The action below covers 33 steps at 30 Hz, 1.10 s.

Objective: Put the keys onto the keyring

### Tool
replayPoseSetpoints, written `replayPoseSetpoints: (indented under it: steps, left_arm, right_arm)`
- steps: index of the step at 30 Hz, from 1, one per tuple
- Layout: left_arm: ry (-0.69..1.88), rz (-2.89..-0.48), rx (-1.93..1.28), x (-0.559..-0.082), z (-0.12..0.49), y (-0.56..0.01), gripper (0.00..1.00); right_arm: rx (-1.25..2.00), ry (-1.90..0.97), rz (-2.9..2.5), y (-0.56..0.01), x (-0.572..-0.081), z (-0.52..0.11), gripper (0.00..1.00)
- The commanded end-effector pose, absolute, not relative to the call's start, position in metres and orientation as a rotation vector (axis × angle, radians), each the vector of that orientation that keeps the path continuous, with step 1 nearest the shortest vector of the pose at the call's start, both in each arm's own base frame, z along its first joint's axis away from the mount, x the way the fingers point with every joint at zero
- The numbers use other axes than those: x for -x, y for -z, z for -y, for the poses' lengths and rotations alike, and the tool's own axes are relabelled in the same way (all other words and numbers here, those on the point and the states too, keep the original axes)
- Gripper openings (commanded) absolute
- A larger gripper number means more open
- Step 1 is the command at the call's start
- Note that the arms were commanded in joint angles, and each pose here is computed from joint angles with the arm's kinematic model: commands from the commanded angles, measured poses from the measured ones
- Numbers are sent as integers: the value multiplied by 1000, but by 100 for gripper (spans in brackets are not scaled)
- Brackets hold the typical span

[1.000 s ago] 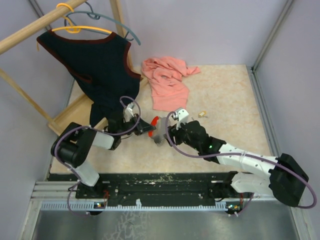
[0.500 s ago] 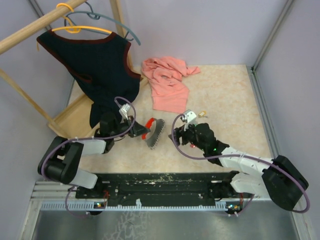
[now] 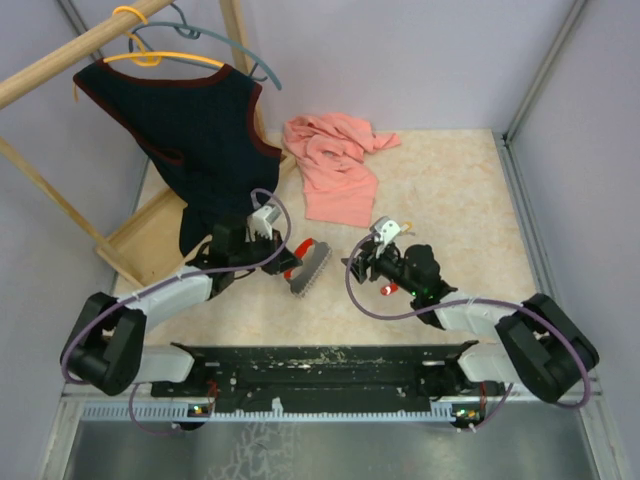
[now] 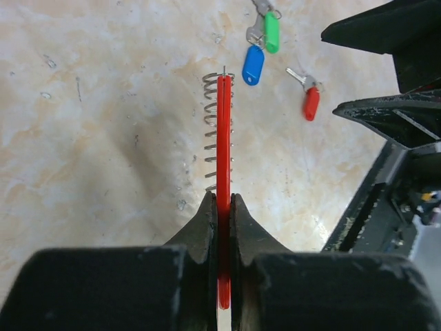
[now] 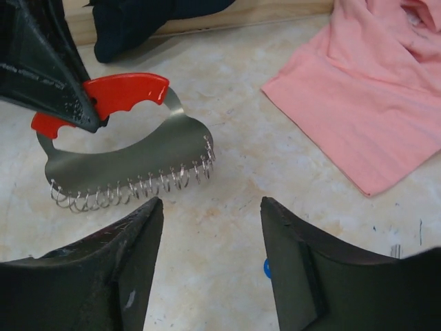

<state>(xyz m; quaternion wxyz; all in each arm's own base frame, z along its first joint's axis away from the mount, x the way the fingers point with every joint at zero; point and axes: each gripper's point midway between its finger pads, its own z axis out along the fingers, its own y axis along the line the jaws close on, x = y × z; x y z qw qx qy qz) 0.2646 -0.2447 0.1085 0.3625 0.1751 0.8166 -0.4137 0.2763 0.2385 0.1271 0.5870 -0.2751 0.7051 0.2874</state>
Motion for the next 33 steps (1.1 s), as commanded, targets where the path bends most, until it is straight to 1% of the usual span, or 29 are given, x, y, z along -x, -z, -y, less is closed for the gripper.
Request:
replayPoseSetpoints:
  steps: [1,2,6,8,11,13,15,19,23,27,33]
  left_arm:
    - [846,-2147,-518,-269,238,-111,0]
    - [820,-2157,-523,-268,239,-111,0]
    - [720,-2207,-550,-259,242,-111,0]
    - [693,-2229,-571,-254,245,-111,0]
    - [675,-2244,-608,-248,251,-116,0]
    - [664,-2244,-629,-244,254,-119,0]
    - [669,-2236,-650,-241,257,-124,0]
    - [707,-2206,-700,-234,265,-133,0]
    - [713,-2206,-733,-229,268,-137,0]
    - [720,-2201,-769,-223,271,-142,0]
    - [743,-2173,-795,-219,274,-150,0]
  right_arm:
    - [761,-680,-1384,-159,-276,-252,55]
    - [776,-673,-1359,-158,-275,-252,52]
    - [775,-647,-1311,-155,-274,-245,50]
    - [813,-655,-1299,-151,-272,-248,47]
    - [817,-665,-1284,-149,-272,-251,45]
    - [808,-659,-1229,-156,-273,-251,43]
    - [811,-664,-1219,-153,-273,-253,41]
    - [866,-701,-1193,-144,-268,-262,36]
    - [866,-698,-1167,-136,-266,-261,35]
    - [883,-699,-1181,-125,-266,-263,32]
    - [903,-694,-1189,-119,-267,-264,29]
